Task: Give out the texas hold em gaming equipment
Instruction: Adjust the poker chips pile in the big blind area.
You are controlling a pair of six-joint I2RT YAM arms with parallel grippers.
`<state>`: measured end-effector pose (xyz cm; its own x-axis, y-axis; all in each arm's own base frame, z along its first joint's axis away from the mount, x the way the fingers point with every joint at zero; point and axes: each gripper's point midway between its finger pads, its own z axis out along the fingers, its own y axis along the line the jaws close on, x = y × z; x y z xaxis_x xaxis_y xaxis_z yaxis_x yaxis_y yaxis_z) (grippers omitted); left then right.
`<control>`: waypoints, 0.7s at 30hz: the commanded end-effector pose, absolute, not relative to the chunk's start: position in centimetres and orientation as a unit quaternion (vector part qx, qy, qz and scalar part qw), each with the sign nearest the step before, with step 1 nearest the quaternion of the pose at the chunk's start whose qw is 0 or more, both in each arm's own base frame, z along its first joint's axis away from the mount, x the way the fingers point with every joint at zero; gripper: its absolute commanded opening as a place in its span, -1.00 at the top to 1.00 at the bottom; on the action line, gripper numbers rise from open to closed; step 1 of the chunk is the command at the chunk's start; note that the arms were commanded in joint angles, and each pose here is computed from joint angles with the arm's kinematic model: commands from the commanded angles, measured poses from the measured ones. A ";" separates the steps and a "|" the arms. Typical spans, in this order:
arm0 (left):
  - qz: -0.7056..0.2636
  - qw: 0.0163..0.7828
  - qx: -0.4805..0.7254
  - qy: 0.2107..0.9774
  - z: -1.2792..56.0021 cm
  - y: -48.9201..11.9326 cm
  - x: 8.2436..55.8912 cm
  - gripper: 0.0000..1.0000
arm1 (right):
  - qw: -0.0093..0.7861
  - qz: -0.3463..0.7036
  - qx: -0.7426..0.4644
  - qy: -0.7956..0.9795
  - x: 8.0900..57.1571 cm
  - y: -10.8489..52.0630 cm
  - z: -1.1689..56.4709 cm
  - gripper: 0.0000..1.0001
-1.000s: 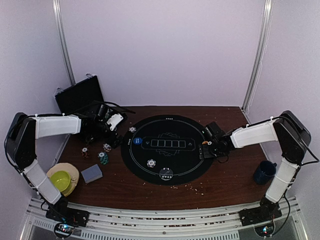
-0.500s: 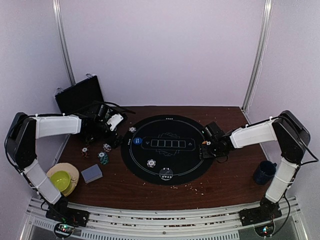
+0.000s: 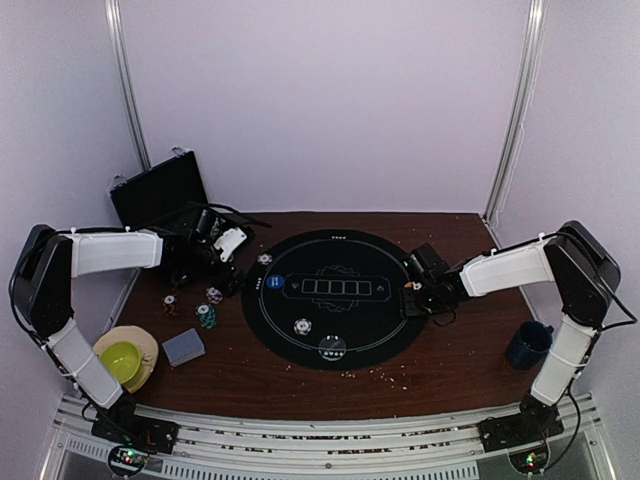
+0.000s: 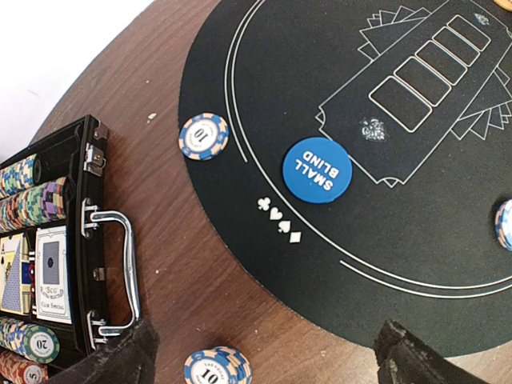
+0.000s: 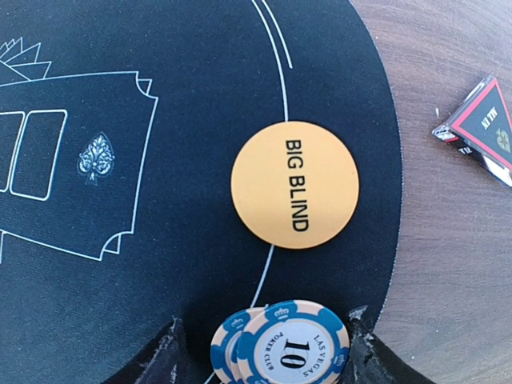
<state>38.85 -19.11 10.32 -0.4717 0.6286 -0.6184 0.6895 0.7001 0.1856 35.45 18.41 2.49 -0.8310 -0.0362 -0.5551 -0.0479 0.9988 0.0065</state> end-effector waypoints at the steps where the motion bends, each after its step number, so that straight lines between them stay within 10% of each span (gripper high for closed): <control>1: -0.045 0.353 0.379 0.855 10.6 -19.2 39.7 -0.96 | 0.291 0.012 -0.007 0.957 35.2 18.0 2.4 -0.30; 21: -0.044 0.352 0.378 0.855 10.5 -19.1 39.7 -0.96 | 0.308 0.025 -0.004 0.951 35.3 18.4 3.8 -0.36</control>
<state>38.85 -19.09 10.08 -0.4753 0.6299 -0.6143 0.6900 0.7000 0.1839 35.43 18.55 2.73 -0.8234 -0.0049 -0.5674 -0.0311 0.9989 0.0365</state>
